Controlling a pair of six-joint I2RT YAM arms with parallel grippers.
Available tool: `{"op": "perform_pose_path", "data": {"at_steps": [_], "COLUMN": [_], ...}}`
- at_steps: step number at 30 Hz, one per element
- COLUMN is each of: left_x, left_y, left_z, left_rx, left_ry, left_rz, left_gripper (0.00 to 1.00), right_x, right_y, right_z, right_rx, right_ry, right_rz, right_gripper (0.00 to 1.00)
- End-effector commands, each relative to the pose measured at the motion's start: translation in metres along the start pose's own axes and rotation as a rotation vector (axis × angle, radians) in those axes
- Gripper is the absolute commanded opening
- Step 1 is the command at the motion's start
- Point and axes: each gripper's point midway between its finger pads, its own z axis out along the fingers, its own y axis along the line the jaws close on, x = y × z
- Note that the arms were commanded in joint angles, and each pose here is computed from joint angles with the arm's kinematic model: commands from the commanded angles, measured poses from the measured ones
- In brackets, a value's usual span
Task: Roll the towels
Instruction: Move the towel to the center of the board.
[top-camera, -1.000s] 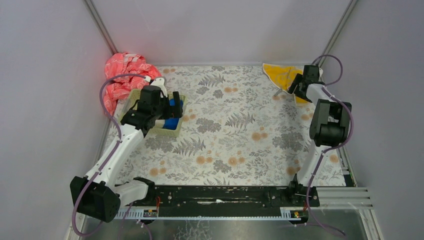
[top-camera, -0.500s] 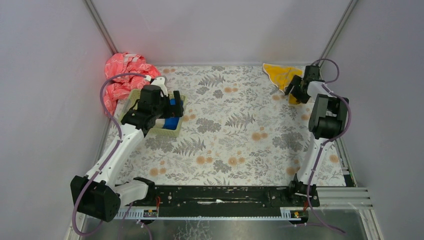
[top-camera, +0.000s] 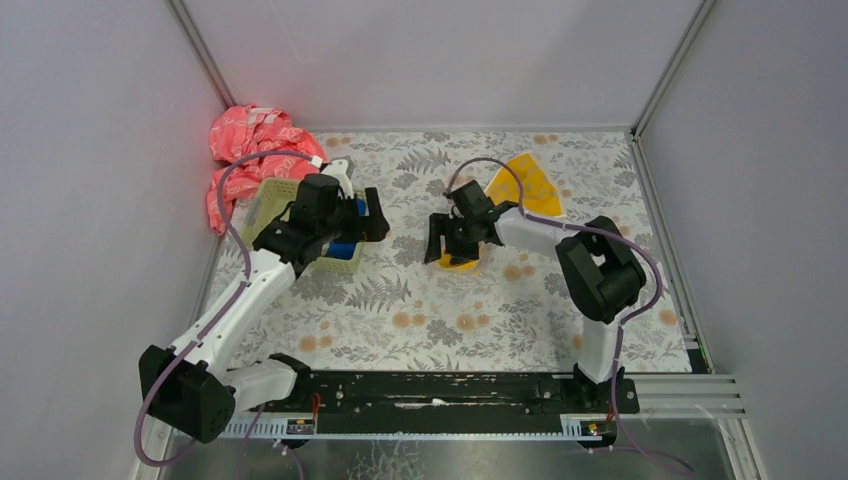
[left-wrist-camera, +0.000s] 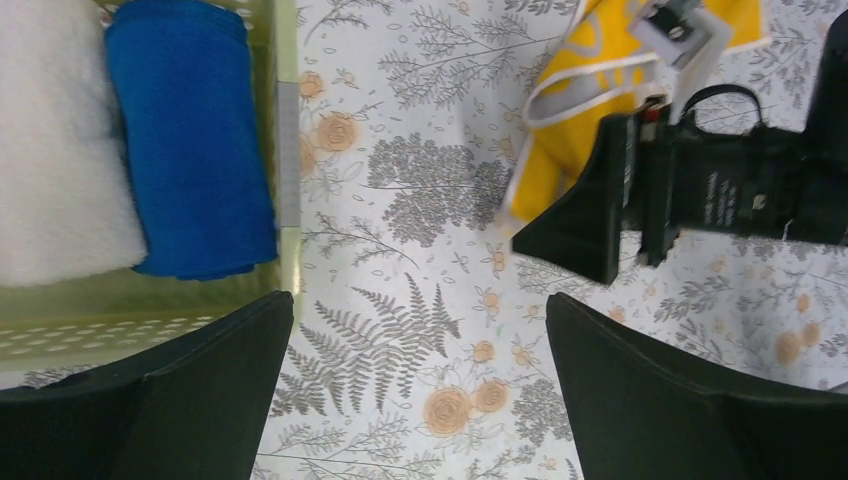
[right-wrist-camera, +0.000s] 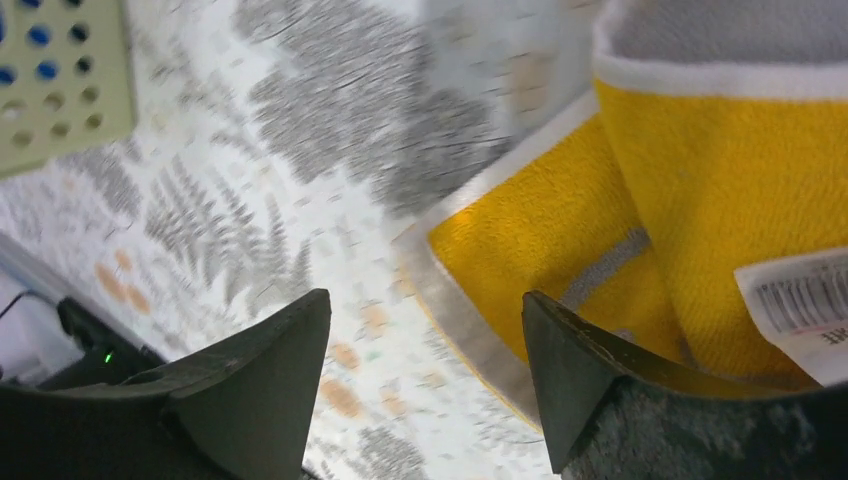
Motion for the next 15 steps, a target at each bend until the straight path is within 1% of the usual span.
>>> {"op": "perform_pose_path", "data": {"at_steps": [1,3,5,8,11,15], "left_x": [0.005,0.017,0.028,0.042,0.056,0.071], "left_y": [-0.015,-0.019,-0.028,-0.054,-0.086,-0.126], "left_z": [-0.001,0.005,0.012,0.025,0.041,0.07], "left_rx": [0.033,0.034,0.047,0.076,0.108,0.151], "left_ry": [0.003,0.037,0.068,0.107,0.136,0.184], "left_rz": [-0.076,-0.098,-0.099,-0.064,0.012,0.087], "left_gripper": [0.96,0.94,0.92,0.9,0.89,0.85], "right_x": [-0.03,-0.048,-0.059,-0.075,-0.089,-0.104], "right_y": [0.038,0.028,0.007,-0.043,-0.096,-0.14], "right_z": [-0.043,-0.064,-0.081,-0.1,-0.113,-0.126], "right_rx": [-0.049,0.035,0.088,0.111,0.137,0.155], "right_ry": [-0.089,-0.173,-0.202,-0.241,-0.294,-0.332], "right_rz": [-0.067,-0.132,-0.165,-0.067,0.044,0.127], "right_gripper": [0.77,0.77,0.78,0.75,0.74,0.72]}}
